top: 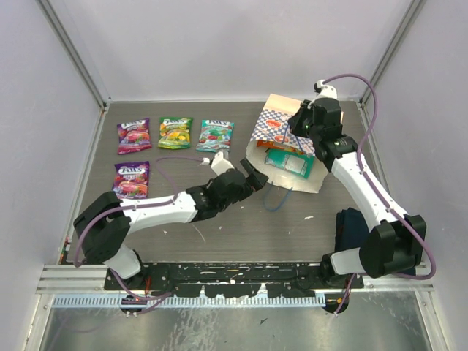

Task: Take the snacks out of the paper bag

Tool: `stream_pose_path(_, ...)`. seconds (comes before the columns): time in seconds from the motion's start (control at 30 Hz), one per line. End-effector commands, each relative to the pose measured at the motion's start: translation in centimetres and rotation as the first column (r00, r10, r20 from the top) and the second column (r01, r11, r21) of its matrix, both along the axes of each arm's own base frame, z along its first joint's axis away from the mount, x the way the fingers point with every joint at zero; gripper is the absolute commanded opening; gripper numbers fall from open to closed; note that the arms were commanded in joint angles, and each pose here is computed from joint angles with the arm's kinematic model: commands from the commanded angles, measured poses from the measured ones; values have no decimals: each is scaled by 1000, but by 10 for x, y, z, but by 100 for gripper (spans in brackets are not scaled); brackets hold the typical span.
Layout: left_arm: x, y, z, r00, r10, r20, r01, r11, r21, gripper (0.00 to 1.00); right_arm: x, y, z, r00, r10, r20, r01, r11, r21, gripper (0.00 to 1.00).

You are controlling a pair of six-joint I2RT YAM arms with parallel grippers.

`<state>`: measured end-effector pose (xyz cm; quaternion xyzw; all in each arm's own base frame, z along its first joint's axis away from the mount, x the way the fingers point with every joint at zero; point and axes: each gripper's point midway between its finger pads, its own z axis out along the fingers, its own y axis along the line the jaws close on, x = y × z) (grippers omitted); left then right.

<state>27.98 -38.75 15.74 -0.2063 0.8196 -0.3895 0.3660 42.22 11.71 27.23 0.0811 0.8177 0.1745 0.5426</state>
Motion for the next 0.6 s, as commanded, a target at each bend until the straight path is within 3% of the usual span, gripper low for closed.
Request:
stream_pose_path(0.0, -17, 13, 7, 998, 45, 48, -49, 995, 92, 98, 0, 1, 29, 996, 0, 88, -2, 1000, 19, 1)
stream_pose_path(0.1, -26, -12, 29, 999, 1, 48, -2, 999, 33, 98, 1, 1, 29, 996, -3, 88, 1, 1000, 21, 1)
stream_pose_path(0.27, -30, -55, 52, 999, -52, -15, 49, 983, -176, 98, 1, -3, 27, 996, -20, 89, 19, 1000, 7, 1)
stream_pose_path(0.47, -11, -74, 66, 1000, 5, -20, -10, 969, -246, 98, -1, -5, 29, 995, -21, 97, 21, 1000, -5, 1)
stream_pose_path(0.57, -2, -86, 48, 998, -6, -62, -8, 975, -223, 98, -2, -8, 30, 995, -12, 101, 12, 1000, -5, 1)
